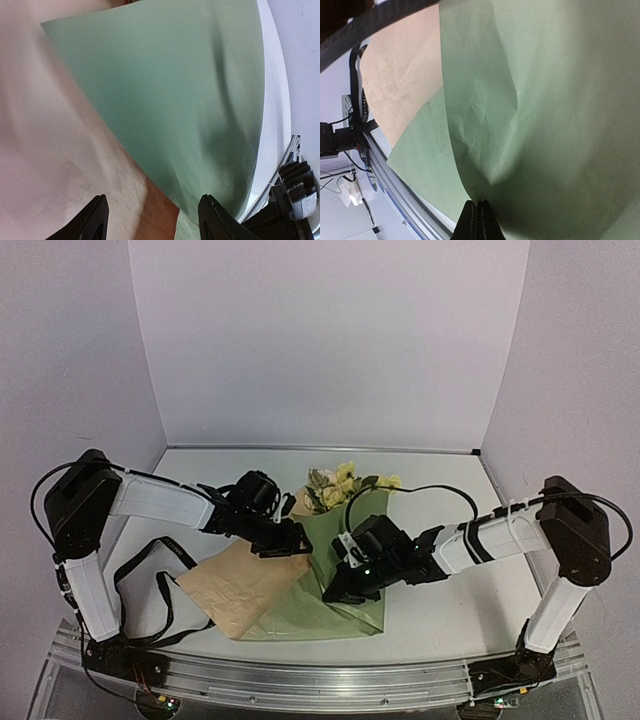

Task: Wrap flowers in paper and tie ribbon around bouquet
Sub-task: Pass from the right arm to the left, then press the fold line on the 2/3-folded wrapping paper.

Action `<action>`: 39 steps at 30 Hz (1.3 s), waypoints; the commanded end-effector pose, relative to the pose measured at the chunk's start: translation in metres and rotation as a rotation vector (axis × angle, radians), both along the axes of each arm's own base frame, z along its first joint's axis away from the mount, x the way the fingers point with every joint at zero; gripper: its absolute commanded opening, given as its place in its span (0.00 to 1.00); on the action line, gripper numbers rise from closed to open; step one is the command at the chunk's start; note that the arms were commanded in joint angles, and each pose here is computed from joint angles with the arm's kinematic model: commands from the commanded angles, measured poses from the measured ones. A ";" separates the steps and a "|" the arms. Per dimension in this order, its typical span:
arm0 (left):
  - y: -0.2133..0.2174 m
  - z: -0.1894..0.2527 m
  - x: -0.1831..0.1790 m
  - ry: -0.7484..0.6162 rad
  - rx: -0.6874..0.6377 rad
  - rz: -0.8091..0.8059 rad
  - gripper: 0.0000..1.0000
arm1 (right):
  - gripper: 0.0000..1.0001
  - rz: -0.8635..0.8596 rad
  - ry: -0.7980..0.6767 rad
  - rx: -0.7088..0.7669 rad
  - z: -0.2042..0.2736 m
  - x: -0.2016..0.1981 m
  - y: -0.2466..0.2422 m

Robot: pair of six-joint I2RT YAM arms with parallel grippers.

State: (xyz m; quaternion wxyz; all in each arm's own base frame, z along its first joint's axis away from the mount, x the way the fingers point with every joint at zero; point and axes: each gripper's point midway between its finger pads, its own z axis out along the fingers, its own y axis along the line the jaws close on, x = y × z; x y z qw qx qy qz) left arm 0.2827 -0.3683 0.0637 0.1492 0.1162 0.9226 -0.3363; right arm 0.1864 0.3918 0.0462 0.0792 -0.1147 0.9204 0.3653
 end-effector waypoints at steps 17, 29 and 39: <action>-0.018 0.003 0.029 -0.094 0.009 -0.054 0.00 | 0.31 0.034 0.038 0.089 0.024 -0.004 0.013; -0.007 0.006 0.027 -0.089 0.026 -0.036 0.00 | 0.39 -0.058 0.027 0.041 0.019 -0.017 -0.041; 0.005 -0.004 0.023 -0.069 0.072 -0.005 0.00 | 0.28 -0.145 0.091 0.057 -0.009 -0.023 -0.053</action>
